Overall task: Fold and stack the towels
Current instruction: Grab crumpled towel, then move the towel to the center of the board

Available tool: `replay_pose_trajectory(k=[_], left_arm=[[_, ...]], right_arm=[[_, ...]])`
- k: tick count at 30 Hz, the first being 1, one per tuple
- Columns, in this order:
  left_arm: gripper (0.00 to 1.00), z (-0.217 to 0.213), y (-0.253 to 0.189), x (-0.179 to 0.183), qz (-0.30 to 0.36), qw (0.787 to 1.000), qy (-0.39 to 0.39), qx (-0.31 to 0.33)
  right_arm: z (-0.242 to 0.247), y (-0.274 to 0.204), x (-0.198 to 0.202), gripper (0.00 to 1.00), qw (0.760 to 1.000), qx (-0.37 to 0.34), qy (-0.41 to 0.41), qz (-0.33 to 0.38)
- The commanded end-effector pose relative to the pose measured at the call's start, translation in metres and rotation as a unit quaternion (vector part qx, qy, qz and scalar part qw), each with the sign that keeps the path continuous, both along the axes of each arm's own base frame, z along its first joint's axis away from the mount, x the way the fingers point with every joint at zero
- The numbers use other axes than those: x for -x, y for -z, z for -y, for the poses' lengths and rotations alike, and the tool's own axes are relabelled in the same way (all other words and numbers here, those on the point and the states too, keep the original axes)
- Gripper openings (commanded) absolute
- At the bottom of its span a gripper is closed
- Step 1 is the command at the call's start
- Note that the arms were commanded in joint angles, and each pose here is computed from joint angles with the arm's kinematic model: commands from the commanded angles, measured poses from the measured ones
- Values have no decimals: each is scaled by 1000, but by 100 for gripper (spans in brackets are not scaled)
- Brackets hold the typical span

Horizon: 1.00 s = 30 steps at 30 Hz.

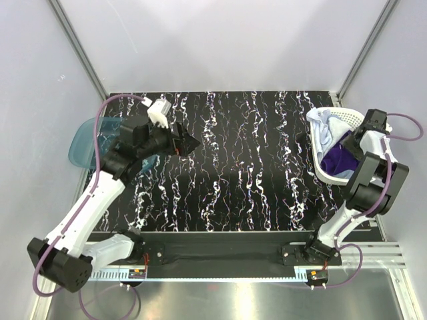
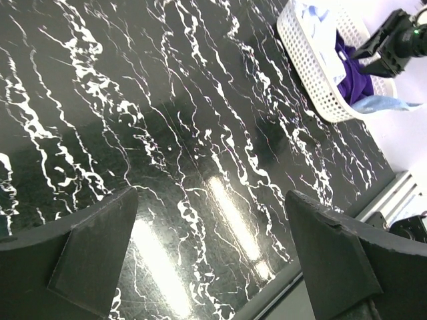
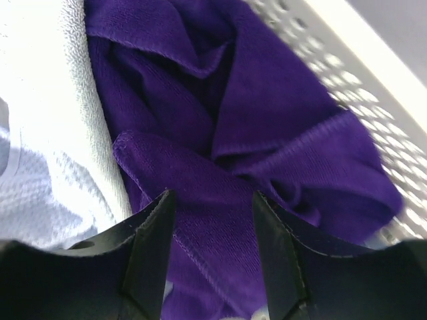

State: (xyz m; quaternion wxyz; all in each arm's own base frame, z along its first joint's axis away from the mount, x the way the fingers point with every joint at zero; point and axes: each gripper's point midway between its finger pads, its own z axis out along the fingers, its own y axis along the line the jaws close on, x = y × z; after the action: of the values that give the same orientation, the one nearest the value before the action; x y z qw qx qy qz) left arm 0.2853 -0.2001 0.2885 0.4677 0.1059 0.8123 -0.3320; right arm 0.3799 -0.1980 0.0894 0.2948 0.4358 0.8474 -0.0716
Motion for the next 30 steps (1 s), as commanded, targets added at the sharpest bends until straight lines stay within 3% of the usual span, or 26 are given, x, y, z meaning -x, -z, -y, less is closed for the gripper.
replay_pose_trajectory(k=[1,3,6,7,8,10,18,21,23,25,26,29,30], left_arm=[[99,13,-16,-7,4,1000,29,10],[99,15,-22,-10,1,999,30,13],[99,19,-22,-12,-8,999,32,20],[99,19,-26,-11,-3,999,32,26],[99,19,-23,-10,-7,999,30,30],[99,19,-25,-11,1,999,27,38],[99,12,-19,-6,-11,999,8,38],[99,13,-21,-7,-25,998,26,51],[99,15,-36,-7,-24,996,46,68],[99,2,-38,-16,-32,998,20,57],[99,-4,-48,-20,-17,999,9,50],[99,-24,-58,-25,-7,999,-32,41],[99,-32,-58,-27,-12,998,-50,43]], right_arm=[[-2,3,-27,56,998,-17,-42,38],[0,15,-28,48,999,-20,-42,23],[6,12,-27,28,999,-11,-36,12],[9,6,-28,24,999,-4,-30,15],[9,-4,-30,12,999,-4,-29,21],[10,-31,-31,0,999,3,-22,38],[-6,-196,-25,0,984,46,-42,168],[-57,-261,-37,0,951,-14,-133,277],[-110,-318,-43,0,913,-43,-212,345],[-150,-352,-44,0,891,-30,-268,366],[-197,-380,-43,0,865,-33,-326,380],[-285,-415,-24,0,798,-103,-436,403],[-303,-415,-19,0,786,-121,-454,402]])
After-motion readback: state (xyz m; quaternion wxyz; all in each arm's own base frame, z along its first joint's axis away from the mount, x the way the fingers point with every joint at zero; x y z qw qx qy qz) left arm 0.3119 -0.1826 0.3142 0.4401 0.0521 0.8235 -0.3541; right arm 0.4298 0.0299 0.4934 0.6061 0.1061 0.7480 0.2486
